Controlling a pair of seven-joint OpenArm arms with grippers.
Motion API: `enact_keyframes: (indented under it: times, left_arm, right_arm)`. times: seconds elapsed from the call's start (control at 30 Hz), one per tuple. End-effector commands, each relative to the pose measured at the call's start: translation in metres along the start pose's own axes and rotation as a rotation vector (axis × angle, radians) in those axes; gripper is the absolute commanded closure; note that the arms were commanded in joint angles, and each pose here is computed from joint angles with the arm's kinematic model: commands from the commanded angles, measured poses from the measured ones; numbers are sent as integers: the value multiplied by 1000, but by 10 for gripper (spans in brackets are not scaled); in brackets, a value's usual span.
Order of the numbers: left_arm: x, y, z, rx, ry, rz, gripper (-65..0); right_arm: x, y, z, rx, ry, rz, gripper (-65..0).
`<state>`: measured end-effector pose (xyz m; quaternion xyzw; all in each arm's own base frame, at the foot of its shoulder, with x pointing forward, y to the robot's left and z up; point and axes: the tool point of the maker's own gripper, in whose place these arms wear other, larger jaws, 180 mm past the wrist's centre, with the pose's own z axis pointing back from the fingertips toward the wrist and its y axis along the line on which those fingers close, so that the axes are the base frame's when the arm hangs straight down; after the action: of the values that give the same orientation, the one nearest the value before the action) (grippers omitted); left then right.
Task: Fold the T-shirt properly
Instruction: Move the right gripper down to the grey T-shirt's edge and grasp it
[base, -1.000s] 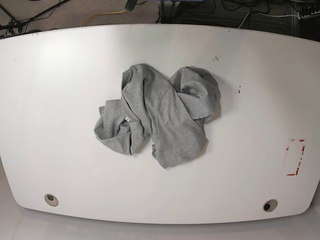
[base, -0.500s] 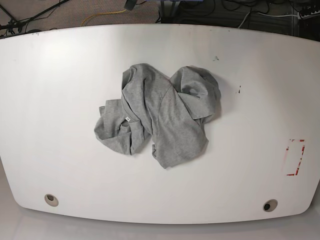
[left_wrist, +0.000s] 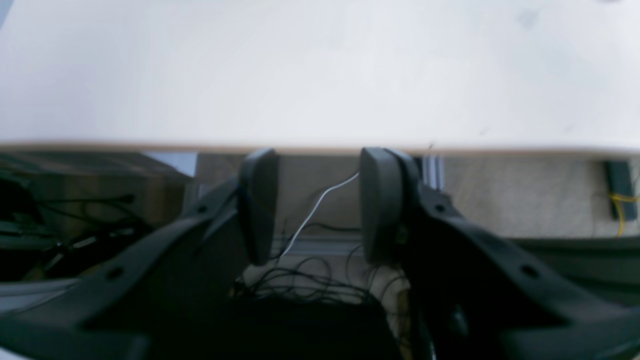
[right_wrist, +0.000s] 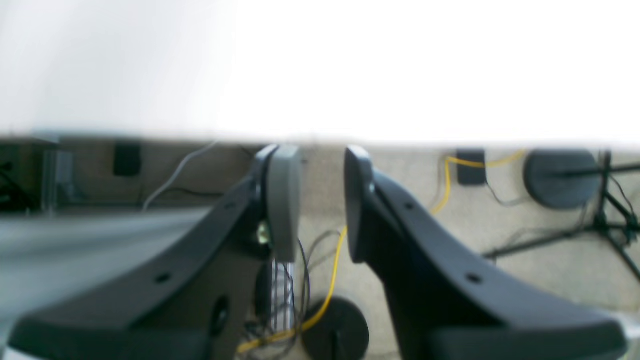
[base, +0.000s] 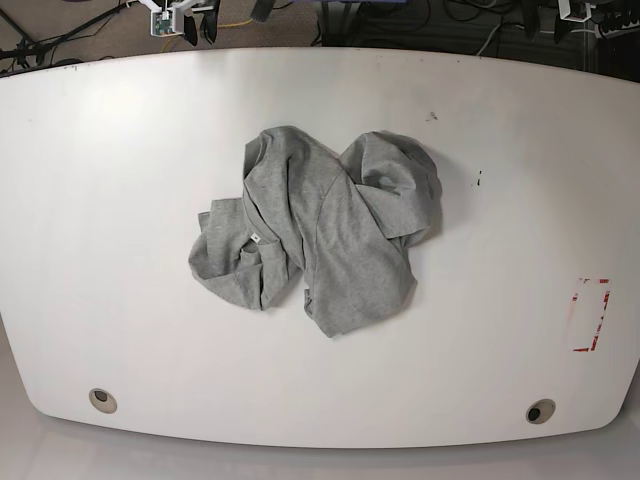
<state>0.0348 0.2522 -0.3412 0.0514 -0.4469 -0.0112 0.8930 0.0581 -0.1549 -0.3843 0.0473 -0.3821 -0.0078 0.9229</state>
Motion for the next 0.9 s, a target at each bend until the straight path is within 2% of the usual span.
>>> enact_keyframes:
  times: [0.0,0.17,0.3,0.47,0.5,0.63,0.7,0.87]
  left_arm:
    - [11,4,-2,10,-40,0,-239]
    - [35,5,-24,23,-137,4,-239]
    - [43,3,-32,22,-169,13,-239]
    - [46,3,-34,23,-180,14,-240]
    - [46,3,-34,23,-180,14,-242]
    - [44,3,-33,37,-180,34,-242]
    - [42,2,-32,45,-178,42,-242]
    - [41,1,-32,46,-177,46,-242]
  right_arm:
    - [22,-2,-12,0,-55,22,-144]
    - [53,-4,-38,22,-105,61,-152]
    - [83,15,-61,119,-143,122,-152]
    - [109,29,-81,188,-146,183,-160]
    - [116,31,-85,201,-147,205,-176]
    - [145,34,-103,213,-145,268,-304]
    - [159,33,-111,205,-149,282,-342]
    - [177,28,-134,194,-108,290,-361]
